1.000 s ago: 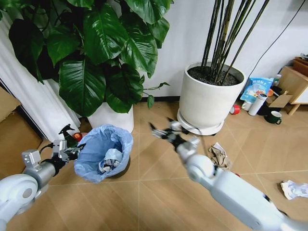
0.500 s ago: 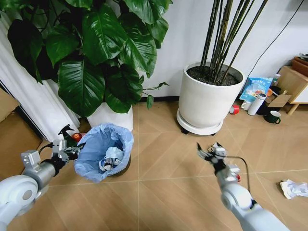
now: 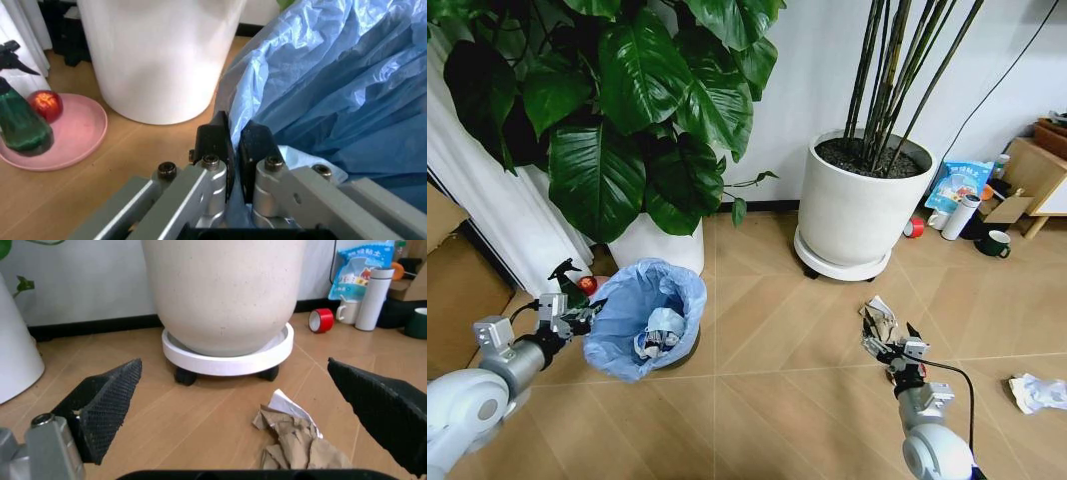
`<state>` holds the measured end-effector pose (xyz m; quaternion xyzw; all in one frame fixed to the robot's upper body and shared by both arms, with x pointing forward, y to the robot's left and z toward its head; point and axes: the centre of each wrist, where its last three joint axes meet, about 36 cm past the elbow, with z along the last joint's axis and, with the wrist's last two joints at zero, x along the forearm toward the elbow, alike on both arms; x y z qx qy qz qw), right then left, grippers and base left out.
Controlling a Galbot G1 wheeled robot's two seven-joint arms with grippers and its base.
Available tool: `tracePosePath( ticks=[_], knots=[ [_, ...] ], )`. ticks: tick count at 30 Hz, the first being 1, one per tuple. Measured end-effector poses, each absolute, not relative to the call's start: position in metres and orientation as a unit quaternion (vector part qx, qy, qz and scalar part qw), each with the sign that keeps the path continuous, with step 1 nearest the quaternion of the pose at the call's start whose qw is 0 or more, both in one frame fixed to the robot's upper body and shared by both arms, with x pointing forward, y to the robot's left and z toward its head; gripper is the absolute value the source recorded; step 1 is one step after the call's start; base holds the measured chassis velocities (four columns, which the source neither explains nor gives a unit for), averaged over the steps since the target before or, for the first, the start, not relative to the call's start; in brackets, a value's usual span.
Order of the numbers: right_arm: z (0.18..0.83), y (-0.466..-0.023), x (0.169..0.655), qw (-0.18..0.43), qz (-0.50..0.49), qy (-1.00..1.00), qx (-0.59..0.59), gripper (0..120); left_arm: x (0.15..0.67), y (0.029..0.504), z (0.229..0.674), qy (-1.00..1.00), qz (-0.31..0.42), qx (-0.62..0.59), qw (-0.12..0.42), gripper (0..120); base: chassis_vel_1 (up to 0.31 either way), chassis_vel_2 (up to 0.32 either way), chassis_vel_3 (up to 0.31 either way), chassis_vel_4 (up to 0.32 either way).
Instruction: Pick up the trash bin and place the garbage on the floor into it.
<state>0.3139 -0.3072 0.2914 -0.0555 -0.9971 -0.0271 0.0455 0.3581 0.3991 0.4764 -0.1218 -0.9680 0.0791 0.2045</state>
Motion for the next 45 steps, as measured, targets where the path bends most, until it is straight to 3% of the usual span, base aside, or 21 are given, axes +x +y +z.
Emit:
tracePosePath(
  ticks=[17,45],
  knots=[
    [0.282,-0.3101,0.307,0.052,-0.026,-0.997,-0.057,100,0.3524,0.3936,0.4707,-0.967,0.082,-0.123,0.206,0,-0.01,-0.012,0.009,0.01],
    [0.2817,-0.3126,0.3047,0.049,-0.02,-0.997,-0.055,100,0.3487,0.3908,0.4687,-0.967,0.082,-0.125,0.206,0,-0.136,-0.139,0.139,0.136]
  ],
)
